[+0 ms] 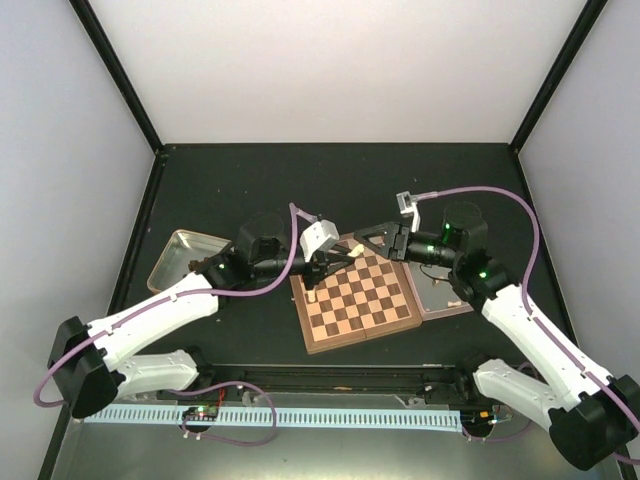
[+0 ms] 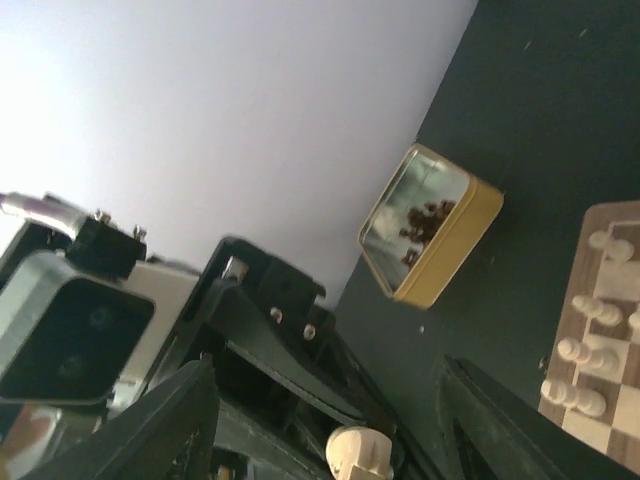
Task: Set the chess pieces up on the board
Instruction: Place the chess piece on the chessboard.
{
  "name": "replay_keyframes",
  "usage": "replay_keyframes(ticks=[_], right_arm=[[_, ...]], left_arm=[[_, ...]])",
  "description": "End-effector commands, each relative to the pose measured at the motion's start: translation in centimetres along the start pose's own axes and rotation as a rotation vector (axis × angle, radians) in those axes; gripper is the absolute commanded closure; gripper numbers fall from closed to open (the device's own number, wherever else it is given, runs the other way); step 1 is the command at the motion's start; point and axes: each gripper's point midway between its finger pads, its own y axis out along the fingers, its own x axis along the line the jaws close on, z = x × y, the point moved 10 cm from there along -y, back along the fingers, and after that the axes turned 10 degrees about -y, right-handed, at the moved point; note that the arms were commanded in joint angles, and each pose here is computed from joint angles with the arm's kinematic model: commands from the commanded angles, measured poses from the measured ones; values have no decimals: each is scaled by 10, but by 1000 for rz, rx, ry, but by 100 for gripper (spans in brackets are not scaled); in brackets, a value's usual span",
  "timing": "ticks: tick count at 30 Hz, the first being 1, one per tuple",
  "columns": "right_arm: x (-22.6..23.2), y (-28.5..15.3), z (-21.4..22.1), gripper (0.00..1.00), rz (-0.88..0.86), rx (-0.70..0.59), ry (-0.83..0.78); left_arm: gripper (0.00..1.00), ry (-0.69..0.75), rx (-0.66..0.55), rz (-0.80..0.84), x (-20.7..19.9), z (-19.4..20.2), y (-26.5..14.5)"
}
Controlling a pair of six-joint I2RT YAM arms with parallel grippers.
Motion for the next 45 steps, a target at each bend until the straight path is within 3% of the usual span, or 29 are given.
replay_keyframes(ticks=[1,6,15,16,18,21,24,30,37,40,45], right_arm=[[8,-2,11,42,-105,175,-94],[1,2,13,68,-84,212,-47],[-9,11,11,93,-71,205,5],[-10,11,11,95,-63,200,6],[-12,11,11,98,-44,187,-7],[-15,10,10,99,11,162,-47],[-21,10,11,99,123,150,-105],[-39,20,30,99,405,156,-202],[-33,52,73,99,681,249,-376],[-24,68,95,99,747,299,-464],[-14,101,135,99,835,421,-598]], left_arm=[[98,112,-29,96,-10,-3,-6],[98,118,-23,43,-6,-4,-4],[98,116,-5,37,-4,0,-2],[95,111,-1,30,-3,1,-2],[73,82,-4,-7,-1,2,-3],[45,15,-6,-93,6,5,-4],[36,-47,-12,-179,11,11,-8],[31,-145,-111,-417,17,15,-38],[24,-231,-381,-724,14,8,-100],[21,-245,-471,-778,8,3,-125],[20,-242,-517,-788,-1,-4,-143]])
